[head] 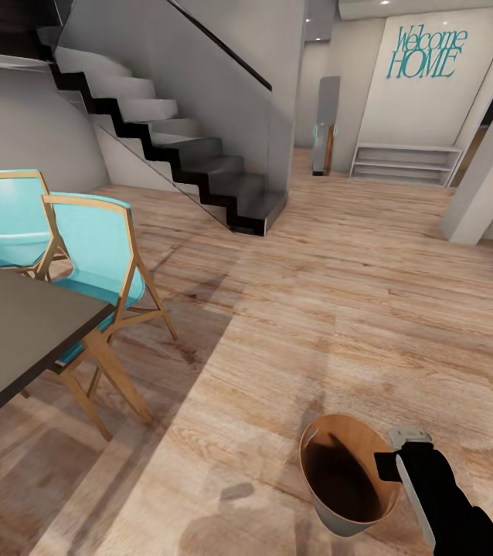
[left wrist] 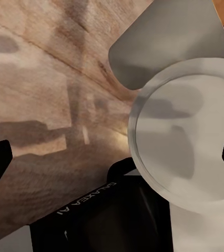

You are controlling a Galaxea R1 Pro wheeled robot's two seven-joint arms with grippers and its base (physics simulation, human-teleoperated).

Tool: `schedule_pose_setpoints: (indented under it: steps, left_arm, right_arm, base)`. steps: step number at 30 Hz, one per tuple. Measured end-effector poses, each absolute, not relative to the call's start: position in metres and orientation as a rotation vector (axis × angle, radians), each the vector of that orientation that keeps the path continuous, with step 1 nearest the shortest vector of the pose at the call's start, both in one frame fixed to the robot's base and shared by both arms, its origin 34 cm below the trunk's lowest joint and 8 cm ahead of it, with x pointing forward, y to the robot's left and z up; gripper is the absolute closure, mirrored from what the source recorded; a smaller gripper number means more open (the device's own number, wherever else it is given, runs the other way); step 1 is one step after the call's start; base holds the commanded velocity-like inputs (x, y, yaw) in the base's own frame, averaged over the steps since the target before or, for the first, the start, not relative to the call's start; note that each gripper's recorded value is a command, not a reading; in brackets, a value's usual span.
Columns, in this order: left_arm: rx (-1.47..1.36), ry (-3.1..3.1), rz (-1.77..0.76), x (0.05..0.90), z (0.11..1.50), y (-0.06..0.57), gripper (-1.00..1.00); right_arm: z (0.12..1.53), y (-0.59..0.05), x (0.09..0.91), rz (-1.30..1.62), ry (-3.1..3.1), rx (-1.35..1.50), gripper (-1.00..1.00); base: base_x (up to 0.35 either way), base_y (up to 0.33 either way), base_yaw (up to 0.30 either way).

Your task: Put the three can of soda from the living room inside the tash can in the kitchen.

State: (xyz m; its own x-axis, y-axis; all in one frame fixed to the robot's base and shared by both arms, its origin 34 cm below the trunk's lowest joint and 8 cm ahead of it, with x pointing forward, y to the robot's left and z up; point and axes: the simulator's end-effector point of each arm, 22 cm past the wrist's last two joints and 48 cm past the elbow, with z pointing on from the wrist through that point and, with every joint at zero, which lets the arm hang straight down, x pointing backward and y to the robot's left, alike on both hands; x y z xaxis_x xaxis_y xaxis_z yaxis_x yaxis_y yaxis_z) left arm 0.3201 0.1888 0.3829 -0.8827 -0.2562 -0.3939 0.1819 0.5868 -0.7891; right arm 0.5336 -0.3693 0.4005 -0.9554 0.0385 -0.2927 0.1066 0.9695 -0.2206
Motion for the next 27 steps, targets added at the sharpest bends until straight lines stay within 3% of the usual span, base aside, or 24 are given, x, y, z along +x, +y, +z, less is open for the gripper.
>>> schedule_pose_setpoints:
  steps: [27]
  left_arm:
    - [-0.057,2.342,-1.243,0.3209,0.3837,0.1886,-1.0]
  right_arm:
    - [0.4005,-0.3693,0.5335,-0.341,2.83,0.105,1.0]
  base:
    - [0.0,0.0,0.0]
